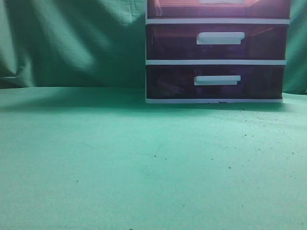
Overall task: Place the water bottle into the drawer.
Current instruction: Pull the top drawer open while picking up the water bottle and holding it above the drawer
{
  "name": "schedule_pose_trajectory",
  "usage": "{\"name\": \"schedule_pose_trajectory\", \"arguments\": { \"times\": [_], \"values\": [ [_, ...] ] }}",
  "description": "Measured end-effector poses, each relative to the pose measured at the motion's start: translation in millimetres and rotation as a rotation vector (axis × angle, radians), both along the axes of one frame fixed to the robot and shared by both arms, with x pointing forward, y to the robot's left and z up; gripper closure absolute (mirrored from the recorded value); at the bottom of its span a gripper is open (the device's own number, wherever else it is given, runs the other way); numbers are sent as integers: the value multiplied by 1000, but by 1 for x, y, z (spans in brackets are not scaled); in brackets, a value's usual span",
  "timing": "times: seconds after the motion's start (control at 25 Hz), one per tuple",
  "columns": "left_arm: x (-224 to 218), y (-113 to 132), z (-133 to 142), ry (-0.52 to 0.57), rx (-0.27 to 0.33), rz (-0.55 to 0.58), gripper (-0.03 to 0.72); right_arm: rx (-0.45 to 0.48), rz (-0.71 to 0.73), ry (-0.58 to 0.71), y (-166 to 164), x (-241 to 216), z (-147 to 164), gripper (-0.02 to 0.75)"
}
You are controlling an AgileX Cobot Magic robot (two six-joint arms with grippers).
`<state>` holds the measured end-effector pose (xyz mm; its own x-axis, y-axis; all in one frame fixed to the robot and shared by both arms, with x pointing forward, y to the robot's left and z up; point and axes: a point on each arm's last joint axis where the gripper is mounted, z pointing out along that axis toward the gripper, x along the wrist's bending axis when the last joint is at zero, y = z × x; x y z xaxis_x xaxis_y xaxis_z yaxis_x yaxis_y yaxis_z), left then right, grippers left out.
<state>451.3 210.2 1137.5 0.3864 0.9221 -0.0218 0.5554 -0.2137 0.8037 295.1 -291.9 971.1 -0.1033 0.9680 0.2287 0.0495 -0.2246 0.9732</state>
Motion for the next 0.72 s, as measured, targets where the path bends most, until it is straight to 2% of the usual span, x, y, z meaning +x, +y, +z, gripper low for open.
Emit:
{"name": "schedule_pose_trajectory", "arguments": {
  "times": [0.12,0.2,0.32,0.56,0.72],
  "values": [
    [-8,-3,2,14,3,-28,372,-9,-27,-222,-2,-1,20,689],
    [-10,-4,2,14,3,-33,372,-48,-36,-265,-3,-2,33,689],
    [-10,-4,2,11,11,-35,372,-137,-31,-219,-1,5,65,689],
    [-9,-3,2,5,23,-34,372,-196,9,-21,4,38,115,689],
    [-9,-3,2,4,25,-34,372,-328,7,-12,7,76,135,689]
  ]
}}
